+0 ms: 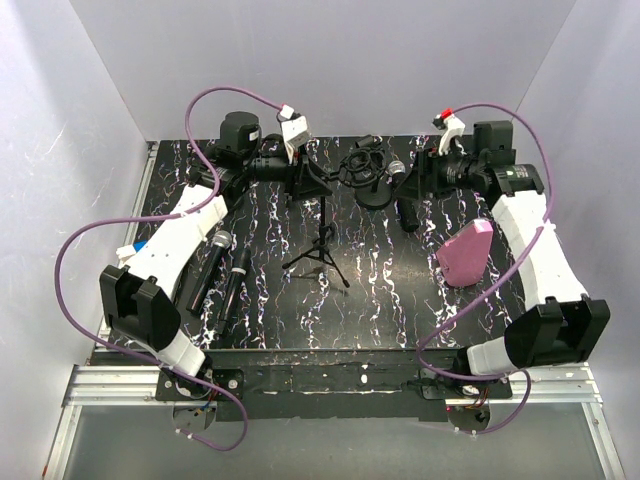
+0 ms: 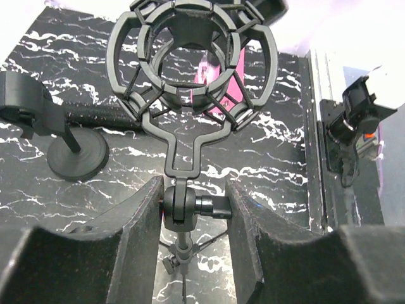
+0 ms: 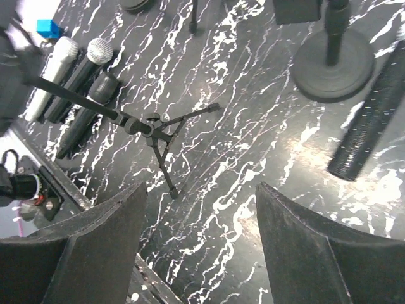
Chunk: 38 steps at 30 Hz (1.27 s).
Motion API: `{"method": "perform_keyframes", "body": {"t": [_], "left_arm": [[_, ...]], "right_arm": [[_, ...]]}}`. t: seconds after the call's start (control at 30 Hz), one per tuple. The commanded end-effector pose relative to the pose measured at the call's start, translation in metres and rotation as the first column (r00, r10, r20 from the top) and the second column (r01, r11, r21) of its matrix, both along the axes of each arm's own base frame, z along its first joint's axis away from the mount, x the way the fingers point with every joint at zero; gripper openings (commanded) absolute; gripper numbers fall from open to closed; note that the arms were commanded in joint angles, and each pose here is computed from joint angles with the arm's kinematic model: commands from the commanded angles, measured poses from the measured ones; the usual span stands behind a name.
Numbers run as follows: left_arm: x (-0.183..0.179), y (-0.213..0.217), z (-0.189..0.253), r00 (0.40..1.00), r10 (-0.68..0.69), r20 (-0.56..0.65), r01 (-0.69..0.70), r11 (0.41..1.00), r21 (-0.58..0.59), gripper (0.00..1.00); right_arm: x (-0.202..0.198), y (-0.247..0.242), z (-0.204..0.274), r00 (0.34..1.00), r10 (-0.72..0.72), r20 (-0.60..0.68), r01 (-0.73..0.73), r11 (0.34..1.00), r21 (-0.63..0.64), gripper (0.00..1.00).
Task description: Remove the microphone from the stand
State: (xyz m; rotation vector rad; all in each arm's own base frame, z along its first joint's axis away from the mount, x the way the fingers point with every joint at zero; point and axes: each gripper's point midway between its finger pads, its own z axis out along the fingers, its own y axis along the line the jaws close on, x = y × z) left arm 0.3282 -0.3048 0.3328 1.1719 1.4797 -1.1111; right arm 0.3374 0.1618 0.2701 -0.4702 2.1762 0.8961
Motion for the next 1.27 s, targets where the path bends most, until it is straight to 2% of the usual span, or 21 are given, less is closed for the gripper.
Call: {"method": "perform_keyframes", "body": {"t": [0.0,0.1,0.17,0.2,0.23,0.37,0.4,0.6,0.8,0.9,1.0,1.13,1.23], "left_arm": [[-0.008,0.005,0.000,0.994,-0.053,0.096,0.049,0.998,0.046,0.00],[-0.004,0.012,-0.015,0.993,-0.018,0.115,0.007,0.996,0.093,0.08],[-0.004,0.016,-0.020,0.991,-0.003,0.135,-0.012,0.993,0.114,0.18],[-0.005,0.017,-0.019,0.990,0.004,0.144,-0.021,0.993,0.117,0.27],[-0.005,0.019,-0.018,0.989,0.014,0.150,-0.033,0.992,0.119,0.43],[-0.010,0.027,-0.010,0.979,0.062,0.194,-0.088,0.987,0.131,0.85],[-0.011,0.029,-0.009,0.975,0.076,0.207,-0.106,0.985,0.135,0.98],[-0.018,0.043,0.006,0.955,0.144,0.259,-0.183,0.974,0.134,0.98],[-0.013,0.065,0.000,0.920,0.295,0.258,-0.343,0.925,0.165,0.98],[-0.003,0.082,-0.010,0.874,0.420,0.245,-0.468,0.863,0.188,0.98],[0.011,0.102,-0.010,0.790,0.566,0.235,-0.608,0.772,0.184,0.98],[0.033,0.130,-0.001,0.628,0.754,0.192,-0.778,0.604,0.173,0.98],[0.039,0.136,0.005,0.594,0.783,0.184,-0.804,0.576,0.145,0.98]], "right_arm": [[-0.019,-0.025,0.018,0.999,-0.044,0.026,0.047,0.990,-0.133,0.77],[-0.021,-0.031,0.030,0.994,-0.100,0.042,0.105,0.986,-0.128,0.77],[-0.023,-0.035,0.037,0.987,-0.161,0.028,0.163,0.979,-0.124,0.77],[-0.025,-0.038,0.040,0.982,-0.188,0.028,0.190,0.973,-0.130,0.78],[-0.026,-0.043,0.043,0.975,-0.218,0.029,0.220,0.966,-0.137,0.78],[-0.030,-0.066,0.051,0.941,-0.330,0.075,0.339,0.918,-0.205,0.79],[-0.031,-0.073,0.052,0.930,-0.356,0.088,0.367,0.903,-0.226,0.80],[-0.036,-0.113,0.045,0.842,-0.517,0.155,0.537,0.778,-0.325,0.84],[-0.036,-0.124,0.060,0.785,-0.582,0.212,0.619,0.729,-0.292,0.86],[-0.032,-0.129,0.077,0.757,-0.598,0.263,0.652,0.711,-0.262,0.86],[-0.023,-0.132,0.094,0.734,-0.605,0.308,0.675,0.701,-0.232,0.86],[-0.007,-0.135,0.111,0.710,-0.605,0.361,0.694,0.688,-0.211,0.85],[0.003,-0.136,0.117,0.701,-0.604,0.380,0.701,0.682,-0.209,0.85]]}}
